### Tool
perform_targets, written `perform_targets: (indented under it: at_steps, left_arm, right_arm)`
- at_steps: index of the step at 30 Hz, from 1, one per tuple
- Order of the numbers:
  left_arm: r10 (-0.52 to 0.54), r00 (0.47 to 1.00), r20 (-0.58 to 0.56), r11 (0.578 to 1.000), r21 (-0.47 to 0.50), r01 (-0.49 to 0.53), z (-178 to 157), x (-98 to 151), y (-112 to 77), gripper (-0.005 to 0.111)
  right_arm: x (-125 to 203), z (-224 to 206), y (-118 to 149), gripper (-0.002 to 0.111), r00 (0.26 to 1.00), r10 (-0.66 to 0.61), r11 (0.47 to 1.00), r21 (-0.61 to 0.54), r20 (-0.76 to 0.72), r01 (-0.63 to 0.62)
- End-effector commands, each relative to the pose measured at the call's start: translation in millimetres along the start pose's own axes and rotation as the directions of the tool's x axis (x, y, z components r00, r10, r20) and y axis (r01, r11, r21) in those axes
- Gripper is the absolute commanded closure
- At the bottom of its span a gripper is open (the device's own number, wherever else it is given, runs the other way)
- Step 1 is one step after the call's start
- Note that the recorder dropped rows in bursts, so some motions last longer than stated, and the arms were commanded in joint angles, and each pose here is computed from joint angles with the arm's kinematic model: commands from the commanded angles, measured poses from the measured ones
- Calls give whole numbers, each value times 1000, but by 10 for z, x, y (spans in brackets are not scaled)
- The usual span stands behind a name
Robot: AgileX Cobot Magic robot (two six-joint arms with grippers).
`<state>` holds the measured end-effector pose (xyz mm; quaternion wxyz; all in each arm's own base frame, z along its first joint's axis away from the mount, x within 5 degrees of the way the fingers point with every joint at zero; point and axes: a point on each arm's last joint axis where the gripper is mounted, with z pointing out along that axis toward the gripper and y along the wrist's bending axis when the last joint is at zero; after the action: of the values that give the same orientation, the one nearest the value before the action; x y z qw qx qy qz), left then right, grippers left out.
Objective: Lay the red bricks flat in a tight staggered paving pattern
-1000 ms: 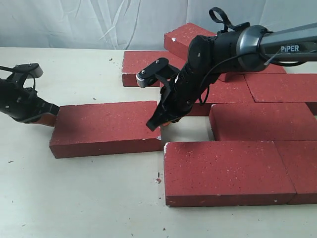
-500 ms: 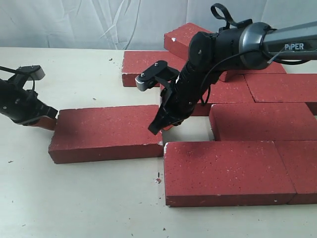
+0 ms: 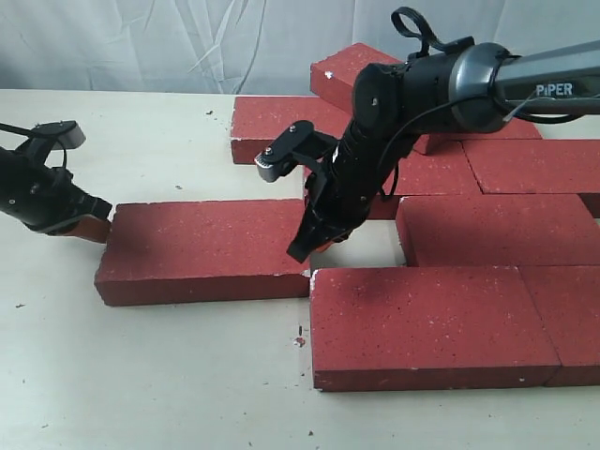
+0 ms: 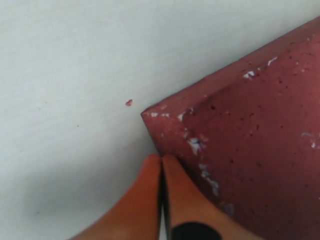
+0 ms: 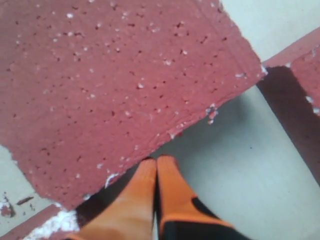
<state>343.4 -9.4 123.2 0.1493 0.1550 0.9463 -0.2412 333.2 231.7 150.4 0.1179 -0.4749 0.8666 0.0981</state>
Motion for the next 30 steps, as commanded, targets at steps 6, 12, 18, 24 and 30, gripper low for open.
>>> perform_targets:
  at_steps: [6, 12, 18, 24, 30]
  left_arm:
    - [-2, 1000, 26, 1000, 7, 1, 1, -36, -18, 107]
    - [0, 999, 54, 999, -50, 2, -1, -61, 34, 107]
    - [2, 999, 51, 999, -47, 1, 0, -58, 31, 107]
    - [2, 999, 48, 999, -43, 0, 0, -56, 27, 107]
    - [5, 999, 34, 1000, -16, -5, 7, -42, 6, 107]
  right_arm:
    - [-32, -324, -6, 109, 1000, 10, 997, 78, 24, -12]
    - [-72, -505, 238, 109, 998, 35, 997, -74, 49, -31]
    - [-120, -296, 701, 109, 957, -286, 925, -247, 43, 287]
    - [-102, 31, 891, 109, 890, -451, 876, -221, -64, 429]
    - [-137, 100, 797, 109, 891, -449, 889, -129, -63, 439]
